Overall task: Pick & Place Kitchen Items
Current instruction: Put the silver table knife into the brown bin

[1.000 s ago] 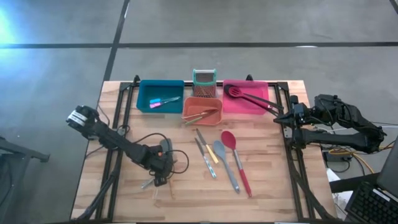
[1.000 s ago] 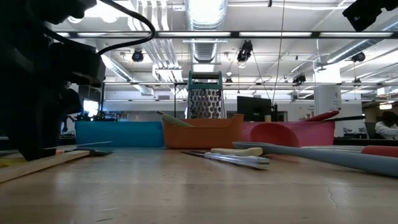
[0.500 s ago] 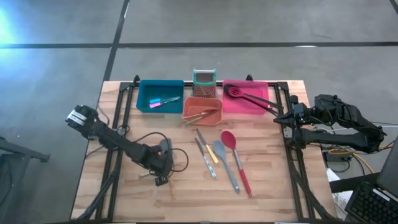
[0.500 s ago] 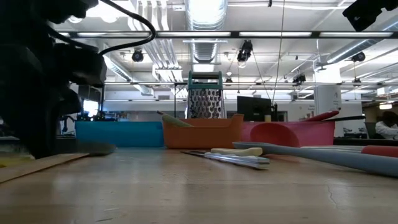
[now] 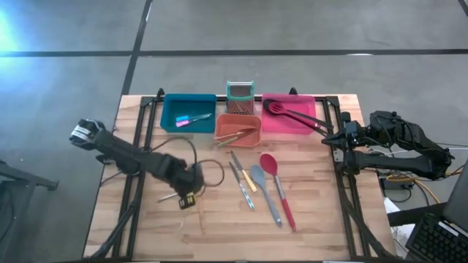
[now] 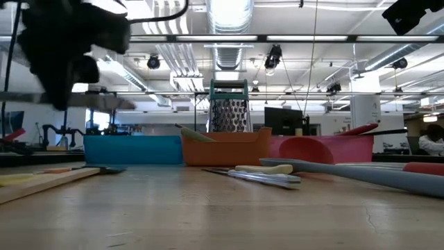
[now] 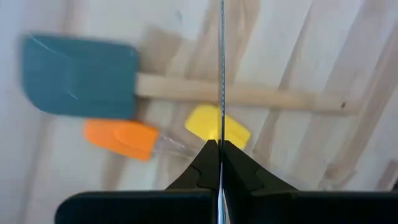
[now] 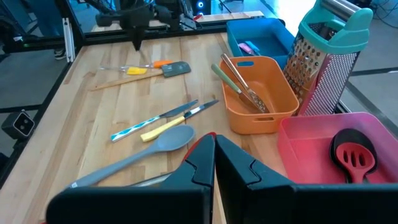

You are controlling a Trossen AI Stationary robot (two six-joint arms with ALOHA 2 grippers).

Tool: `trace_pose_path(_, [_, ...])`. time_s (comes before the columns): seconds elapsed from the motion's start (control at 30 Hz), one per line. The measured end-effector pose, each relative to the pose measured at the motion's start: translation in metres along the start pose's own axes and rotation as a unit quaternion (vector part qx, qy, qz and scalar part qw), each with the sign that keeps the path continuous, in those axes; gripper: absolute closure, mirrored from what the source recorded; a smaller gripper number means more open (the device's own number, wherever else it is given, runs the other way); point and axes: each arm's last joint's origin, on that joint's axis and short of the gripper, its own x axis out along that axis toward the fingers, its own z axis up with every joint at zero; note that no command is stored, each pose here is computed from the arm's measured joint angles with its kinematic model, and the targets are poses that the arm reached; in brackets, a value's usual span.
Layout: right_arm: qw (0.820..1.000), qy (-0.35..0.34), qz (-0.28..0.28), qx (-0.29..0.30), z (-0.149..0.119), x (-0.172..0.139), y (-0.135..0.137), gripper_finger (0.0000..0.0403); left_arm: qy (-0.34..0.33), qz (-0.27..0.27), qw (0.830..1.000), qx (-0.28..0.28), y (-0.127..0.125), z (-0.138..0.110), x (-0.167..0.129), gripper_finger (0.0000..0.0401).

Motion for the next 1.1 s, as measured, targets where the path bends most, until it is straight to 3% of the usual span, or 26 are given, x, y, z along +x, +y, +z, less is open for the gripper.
trace_pose_path(0.23, [1.0, 0.0, 0.0, 0.0, 0.0, 0.0, 0.0, 0.0394, -0.064, 0.005, 0.998, -0.017, 0.035, 0.055, -0.045, 0.0396])
trace_pose_path(0.4, [1.0, 0.0, 0.0, 0.0, 0.0, 0.0, 0.0, 0.0394, -0.109, 0.038, 0.992, -0.041, 0.083, 0.104, -0.079, 0.0396])
trace_pose_path(0.57, [1.0, 0.0, 0.0, 0.0, 0.0, 0.0, 0.0, 0.0394, -0.104, 0.079, 0.99, -0.046, 0.128, 0.148, -0.102, 0.0396])
trace_pose_path(0.7, [1.0, 0.0, 0.0, 0.0, 0.0, 0.0, 0.0, 0.0394, -0.094, 0.096, 0.99, -0.036, 0.146, 0.181, -0.108, 0.0396])
trace_pose_path(0.87, [1.0, 0.0, 0.0, 0.0, 0.0, 0.0, 0.0, 0.0394, -0.063, 0.101, 0.993, -0.009, 0.152, 0.216, -0.098, 0.0396])
trace_pose_path(1.1, [1.0, 0.0, 0.0, 0.0, 0.0, 0.0, 0.0, 0.0394, -0.007, 0.103, 0.995, -0.01, 0.159, 0.243, -0.071, 0.0396])
